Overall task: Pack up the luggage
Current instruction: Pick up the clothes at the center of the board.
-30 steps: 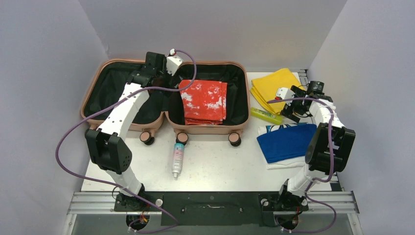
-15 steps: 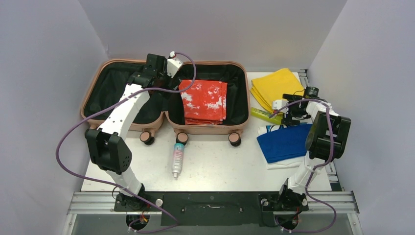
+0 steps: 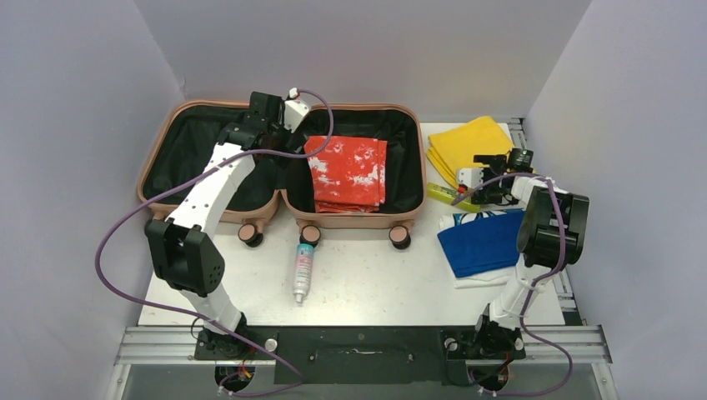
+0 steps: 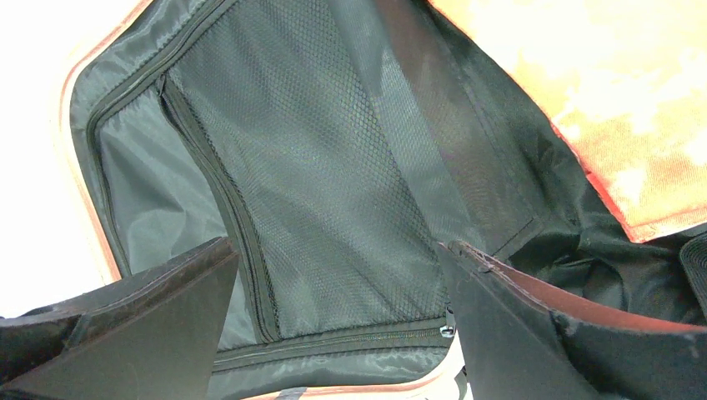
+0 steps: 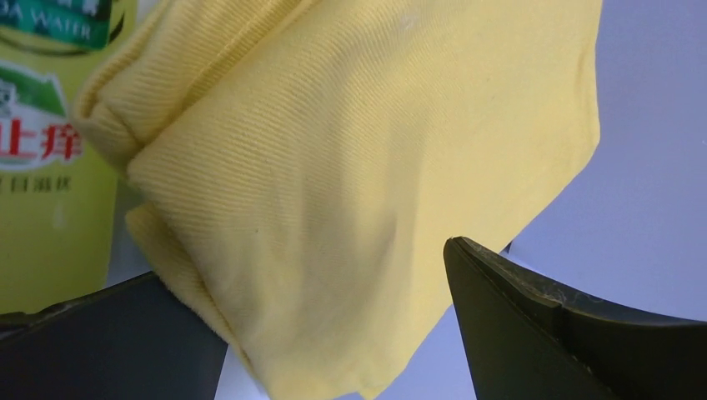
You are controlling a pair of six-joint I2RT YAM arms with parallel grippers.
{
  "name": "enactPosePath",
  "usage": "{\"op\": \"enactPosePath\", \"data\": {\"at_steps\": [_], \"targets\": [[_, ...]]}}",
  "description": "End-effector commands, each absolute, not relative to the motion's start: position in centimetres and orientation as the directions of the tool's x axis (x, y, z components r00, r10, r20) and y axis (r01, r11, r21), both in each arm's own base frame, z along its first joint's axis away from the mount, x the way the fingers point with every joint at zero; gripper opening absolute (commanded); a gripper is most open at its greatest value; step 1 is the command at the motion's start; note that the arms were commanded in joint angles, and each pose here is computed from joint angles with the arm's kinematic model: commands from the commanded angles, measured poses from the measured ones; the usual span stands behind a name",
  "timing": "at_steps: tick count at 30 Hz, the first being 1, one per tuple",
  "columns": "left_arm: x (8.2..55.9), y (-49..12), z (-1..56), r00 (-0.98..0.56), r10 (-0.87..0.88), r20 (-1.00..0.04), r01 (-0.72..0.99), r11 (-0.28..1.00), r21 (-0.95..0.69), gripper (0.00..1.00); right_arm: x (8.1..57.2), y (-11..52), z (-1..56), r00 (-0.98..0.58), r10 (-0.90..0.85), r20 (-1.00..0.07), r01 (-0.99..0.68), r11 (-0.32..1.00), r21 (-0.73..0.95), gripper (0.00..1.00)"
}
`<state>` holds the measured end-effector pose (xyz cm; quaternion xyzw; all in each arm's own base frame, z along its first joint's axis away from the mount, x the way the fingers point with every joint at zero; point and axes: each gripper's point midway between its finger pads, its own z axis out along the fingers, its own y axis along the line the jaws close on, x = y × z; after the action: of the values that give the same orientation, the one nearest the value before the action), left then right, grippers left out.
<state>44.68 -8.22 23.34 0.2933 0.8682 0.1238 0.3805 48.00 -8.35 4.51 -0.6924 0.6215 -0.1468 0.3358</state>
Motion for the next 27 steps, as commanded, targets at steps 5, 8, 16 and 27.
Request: {"op": "enactPosePath", "data": {"at_steps": [5, 8, 16, 27], "targets": [[45.0, -8.2, 25.2, -0.505, 0.589, -0.631, 0.374, 0.808, 0.455, 0.96, 45.9, -3.4, -2.0, 0.142, -0.928, -0.345, -0.871, 0.049, -0.488, 0.46], [44.9, -8.0, 25.2, -0.506, 0.590, -0.629, 0.372, 0.807, 0.458, 0.96, 46.0, -2.8, -2.8, 0.085, -0.923, -0.374, -0.903, 0.087, -0.421, 0.15], [44.7, -8.4, 25.0, -0.505, 0.585, -0.635, 0.385, 0.811, 0.441, 0.96, 49.5, -3.1, 1.0, -0.109, -0.849, -0.517, -0.834, 0.361, -0.418, 0.05], [42.6, -17.2, 25.9, -0.295, 0.682, -0.669, 0.609, 0.674, 0.418, 0.96, 51.2, -1.8, 7.5, -0.246, -0.586, -0.772, -0.784, 0.589, -0.197, 0.05]]}}
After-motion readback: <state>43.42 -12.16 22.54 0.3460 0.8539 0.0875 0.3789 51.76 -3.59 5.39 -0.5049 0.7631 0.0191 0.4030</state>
